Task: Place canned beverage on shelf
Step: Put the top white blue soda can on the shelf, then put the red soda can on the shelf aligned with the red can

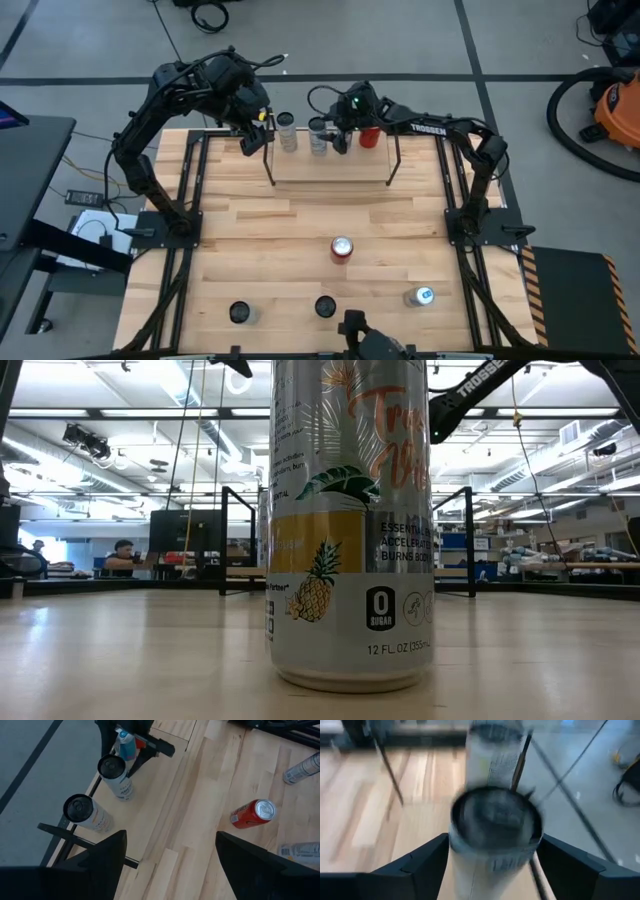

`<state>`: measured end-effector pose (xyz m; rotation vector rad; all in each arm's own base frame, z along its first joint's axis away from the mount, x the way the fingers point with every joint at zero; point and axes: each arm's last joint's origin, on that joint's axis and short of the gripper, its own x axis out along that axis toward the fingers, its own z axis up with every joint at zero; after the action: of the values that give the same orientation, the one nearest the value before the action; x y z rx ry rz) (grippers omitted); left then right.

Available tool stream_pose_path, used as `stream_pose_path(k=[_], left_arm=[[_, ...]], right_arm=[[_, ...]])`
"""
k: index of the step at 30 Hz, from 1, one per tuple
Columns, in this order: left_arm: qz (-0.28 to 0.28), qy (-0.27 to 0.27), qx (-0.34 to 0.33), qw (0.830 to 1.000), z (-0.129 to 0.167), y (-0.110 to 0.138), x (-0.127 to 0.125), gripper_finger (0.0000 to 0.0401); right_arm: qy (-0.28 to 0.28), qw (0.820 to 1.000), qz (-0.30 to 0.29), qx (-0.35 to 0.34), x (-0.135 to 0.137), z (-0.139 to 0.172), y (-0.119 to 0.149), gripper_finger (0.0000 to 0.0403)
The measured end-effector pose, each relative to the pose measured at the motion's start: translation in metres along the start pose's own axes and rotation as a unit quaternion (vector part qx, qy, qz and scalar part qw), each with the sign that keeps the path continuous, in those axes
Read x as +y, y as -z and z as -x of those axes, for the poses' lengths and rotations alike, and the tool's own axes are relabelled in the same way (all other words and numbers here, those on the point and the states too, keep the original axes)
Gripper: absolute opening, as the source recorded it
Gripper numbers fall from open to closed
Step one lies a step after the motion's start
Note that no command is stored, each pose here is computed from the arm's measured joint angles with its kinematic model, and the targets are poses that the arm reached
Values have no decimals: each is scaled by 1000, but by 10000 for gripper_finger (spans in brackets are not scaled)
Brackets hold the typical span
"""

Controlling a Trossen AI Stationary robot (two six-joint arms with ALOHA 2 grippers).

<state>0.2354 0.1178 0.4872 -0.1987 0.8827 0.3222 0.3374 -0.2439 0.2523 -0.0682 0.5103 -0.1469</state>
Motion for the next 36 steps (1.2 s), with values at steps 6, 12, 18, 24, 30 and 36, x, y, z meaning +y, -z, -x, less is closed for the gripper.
stream_pose_path(k=[6, 12, 18, 24, 30, 36], left_arm=[[3, 0, 0, 1000, 0, 0, 0, 307], [2, 0, 0, 1000, 0, 0, 0, 307], [2, 0, 0, 1000, 0, 0, 0, 307], [3, 0, 0, 1000, 0, 0, 0, 307], [4, 0, 0, 1000, 0, 0, 0, 307], [4, 0, 0, 1000, 0, 0, 0, 307]], right_arm=[[-3, 1000, -4, 10, -2, 1, -4, 331], [-4, 1000, 0, 0, -2, 5, -11, 336], [-6, 1000, 11, -24, 2, 21, -26, 336], [-5, 999, 19, -36, 10, 46, -43, 338], [46, 998, 49, 9, 32, 68, -56, 361], [138, 985, 68, 78, 64, 94, -67, 378]])
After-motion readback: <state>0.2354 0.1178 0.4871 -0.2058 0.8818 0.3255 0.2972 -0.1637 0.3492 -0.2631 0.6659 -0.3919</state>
